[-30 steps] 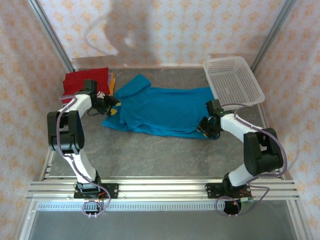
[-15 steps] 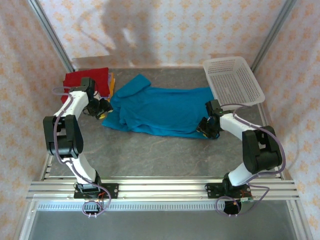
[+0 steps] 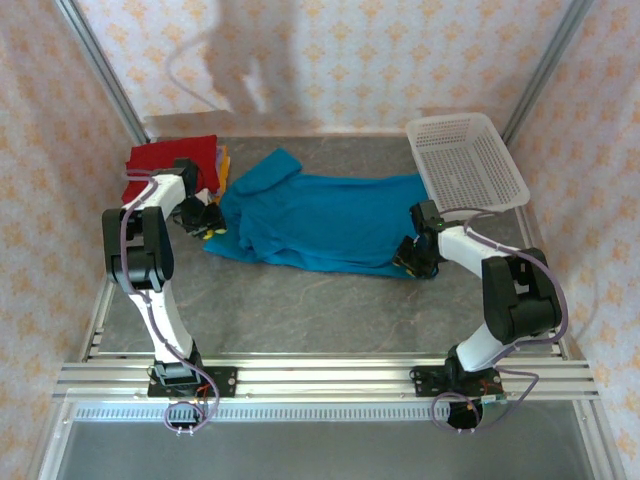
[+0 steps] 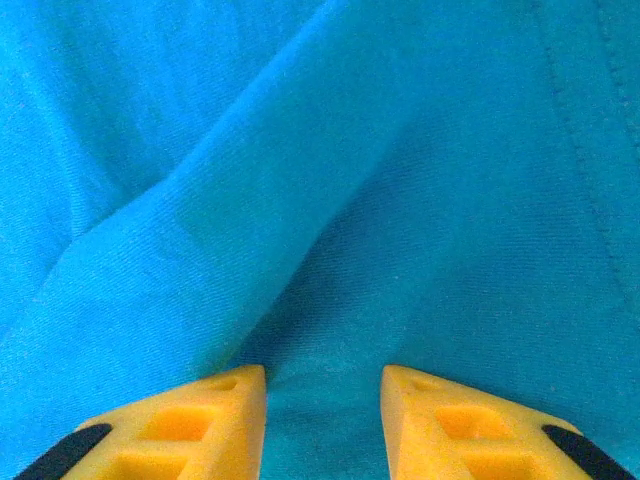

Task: Fold and stack the t-shirts

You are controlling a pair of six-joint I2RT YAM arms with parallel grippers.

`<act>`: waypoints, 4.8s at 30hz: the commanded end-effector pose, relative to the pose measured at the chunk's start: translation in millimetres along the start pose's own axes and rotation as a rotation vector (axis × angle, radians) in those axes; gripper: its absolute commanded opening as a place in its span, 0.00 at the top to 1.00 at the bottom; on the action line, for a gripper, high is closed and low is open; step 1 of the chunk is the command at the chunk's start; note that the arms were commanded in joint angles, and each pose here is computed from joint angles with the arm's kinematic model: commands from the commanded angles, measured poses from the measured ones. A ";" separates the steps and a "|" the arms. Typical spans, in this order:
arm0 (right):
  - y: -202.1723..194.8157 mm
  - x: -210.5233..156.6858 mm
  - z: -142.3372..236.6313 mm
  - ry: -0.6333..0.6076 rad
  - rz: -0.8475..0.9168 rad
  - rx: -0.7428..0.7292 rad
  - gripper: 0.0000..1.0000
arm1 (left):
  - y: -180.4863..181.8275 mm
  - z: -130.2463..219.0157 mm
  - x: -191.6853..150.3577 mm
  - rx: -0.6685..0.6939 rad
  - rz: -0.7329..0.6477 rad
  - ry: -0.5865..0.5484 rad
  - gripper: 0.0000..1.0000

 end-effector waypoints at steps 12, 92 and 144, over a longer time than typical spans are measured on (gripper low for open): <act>-11.5 -6.3 -6.8 0.037 -0.005 -0.057 0.64 | 8.1 45.4 -37.0 0.017 -0.060 -0.068 0.92; 275.3 -192.7 -29.5 0.236 0.220 0.409 0.62 | 37.9 35.4 -133.3 -0.105 0.176 0.015 0.65; 291.3 -82.1 -5.3 0.050 0.182 0.496 1.00 | -4.7 23.9 -126.1 -0.162 0.119 0.001 0.66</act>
Point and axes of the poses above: each hand's point on the last joint's axis, 136 mm out from that joint toward the fingers, its own z axis back along the fingers, its own y axis along the line the jaws close on, x = y × z, the point moved 6 cm from there along z, back along the fingers, and after that the axes turned 9 degrees about z, right-handed, at the moved point
